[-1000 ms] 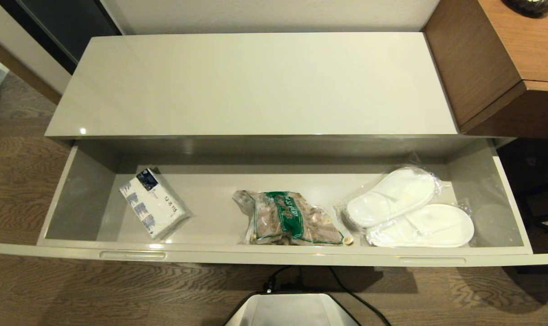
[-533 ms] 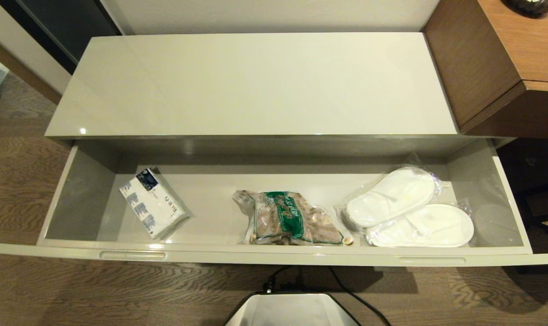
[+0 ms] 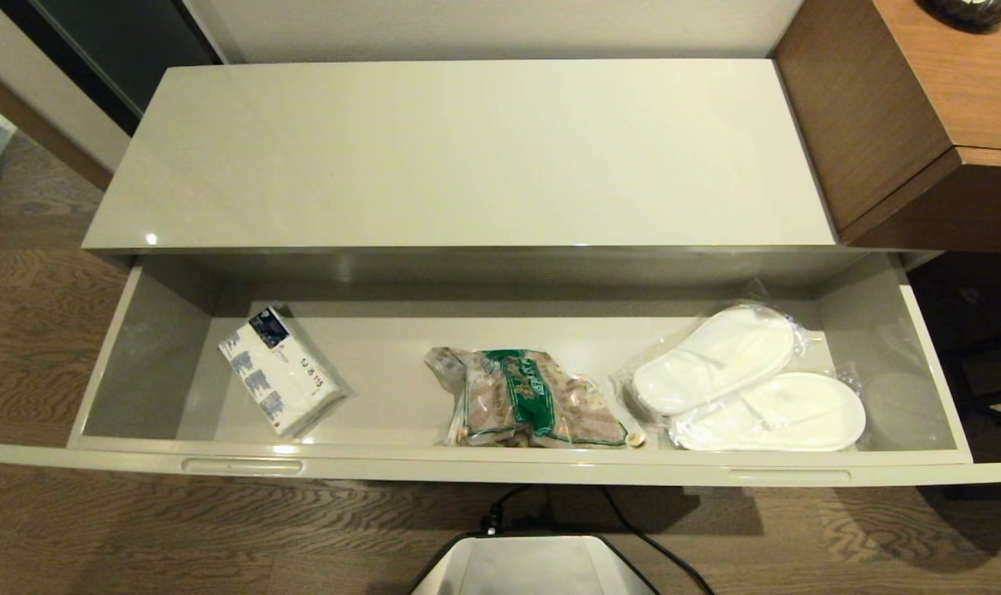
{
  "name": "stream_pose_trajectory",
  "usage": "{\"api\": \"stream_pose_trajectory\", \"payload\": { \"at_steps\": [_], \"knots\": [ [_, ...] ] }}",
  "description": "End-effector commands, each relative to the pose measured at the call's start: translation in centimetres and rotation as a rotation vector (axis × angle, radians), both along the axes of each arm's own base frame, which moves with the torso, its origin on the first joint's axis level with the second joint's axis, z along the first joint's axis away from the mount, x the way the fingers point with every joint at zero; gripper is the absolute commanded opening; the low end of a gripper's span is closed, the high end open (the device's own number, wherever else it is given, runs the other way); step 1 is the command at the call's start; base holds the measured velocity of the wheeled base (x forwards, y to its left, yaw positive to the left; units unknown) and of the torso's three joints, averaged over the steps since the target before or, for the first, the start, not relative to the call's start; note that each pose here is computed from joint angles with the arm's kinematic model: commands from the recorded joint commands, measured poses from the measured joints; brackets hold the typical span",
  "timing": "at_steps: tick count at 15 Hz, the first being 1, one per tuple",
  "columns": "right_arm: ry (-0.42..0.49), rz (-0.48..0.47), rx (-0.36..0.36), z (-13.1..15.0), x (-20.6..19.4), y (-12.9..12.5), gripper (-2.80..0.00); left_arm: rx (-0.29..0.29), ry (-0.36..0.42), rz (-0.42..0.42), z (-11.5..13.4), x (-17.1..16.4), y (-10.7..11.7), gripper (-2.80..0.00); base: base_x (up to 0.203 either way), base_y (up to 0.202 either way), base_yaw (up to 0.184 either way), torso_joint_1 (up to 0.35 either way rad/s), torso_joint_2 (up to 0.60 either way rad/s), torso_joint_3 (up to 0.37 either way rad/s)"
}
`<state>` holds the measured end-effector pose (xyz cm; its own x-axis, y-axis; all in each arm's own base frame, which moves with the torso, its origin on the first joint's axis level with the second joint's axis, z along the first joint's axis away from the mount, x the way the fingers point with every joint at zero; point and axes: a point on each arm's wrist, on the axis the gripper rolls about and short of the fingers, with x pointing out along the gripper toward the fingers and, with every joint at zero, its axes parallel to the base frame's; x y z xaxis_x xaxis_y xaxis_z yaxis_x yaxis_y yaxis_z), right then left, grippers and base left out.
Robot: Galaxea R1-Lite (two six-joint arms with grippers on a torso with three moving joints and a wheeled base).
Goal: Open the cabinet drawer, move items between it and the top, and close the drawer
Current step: Take out the solid drinks from the drawer
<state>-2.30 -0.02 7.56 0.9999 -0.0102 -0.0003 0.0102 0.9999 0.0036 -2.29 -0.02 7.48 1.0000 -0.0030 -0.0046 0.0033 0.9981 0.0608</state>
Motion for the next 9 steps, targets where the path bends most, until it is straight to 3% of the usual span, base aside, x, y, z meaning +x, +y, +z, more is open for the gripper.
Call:
{"api": "stream_pose_trajectory", "payload": {
  "at_steps": [1,9],
  "knots": [
    [-0.008,-0.001,0.003,-0.16,-0.06,0.0,-2.8,0.0,0.002,0.0,0.0,0.01,0.0,-2.8,0.0,0.0,0.0,0.0,0.0,0.0],
    [-0.008,-0.002,0.003,-0.16,-0.06,0.0,-2.8,0.0,0.002,0.0,0.0,0.01,0.0,-2.8,0.0,0.0,0.0,0.0,0.0,0.0]
  ]
}}
